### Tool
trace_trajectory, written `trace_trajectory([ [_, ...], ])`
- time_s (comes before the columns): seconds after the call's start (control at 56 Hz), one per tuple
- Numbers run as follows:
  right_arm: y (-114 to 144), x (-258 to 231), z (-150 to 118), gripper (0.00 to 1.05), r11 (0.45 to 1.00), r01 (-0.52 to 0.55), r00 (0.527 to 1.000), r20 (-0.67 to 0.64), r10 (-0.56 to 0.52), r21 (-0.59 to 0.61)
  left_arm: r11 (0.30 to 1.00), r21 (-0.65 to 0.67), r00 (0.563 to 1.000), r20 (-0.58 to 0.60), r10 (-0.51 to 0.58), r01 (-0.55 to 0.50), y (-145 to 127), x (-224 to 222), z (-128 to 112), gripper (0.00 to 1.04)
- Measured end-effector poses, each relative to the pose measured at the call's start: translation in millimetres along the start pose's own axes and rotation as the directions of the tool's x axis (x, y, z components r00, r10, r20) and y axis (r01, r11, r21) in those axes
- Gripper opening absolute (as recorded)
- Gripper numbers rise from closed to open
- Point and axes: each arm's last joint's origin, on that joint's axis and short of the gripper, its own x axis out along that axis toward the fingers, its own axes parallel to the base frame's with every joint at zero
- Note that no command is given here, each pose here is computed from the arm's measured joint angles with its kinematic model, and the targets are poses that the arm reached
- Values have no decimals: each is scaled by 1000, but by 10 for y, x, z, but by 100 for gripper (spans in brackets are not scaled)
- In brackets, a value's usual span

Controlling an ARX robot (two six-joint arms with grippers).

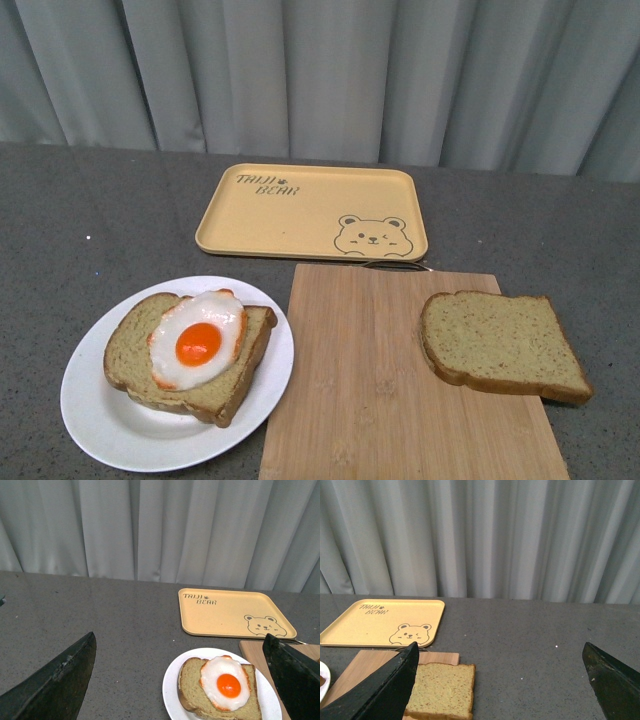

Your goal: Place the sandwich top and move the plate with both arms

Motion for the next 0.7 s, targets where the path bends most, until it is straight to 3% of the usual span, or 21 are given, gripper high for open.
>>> trace_trajectory([
  [0.696, 0, 0, 0, 95, 1000, 0, 1000, 0, 0, 0, 1000, 0, 1000, 0, 0, 0, 0, 0, 0, 98],
])
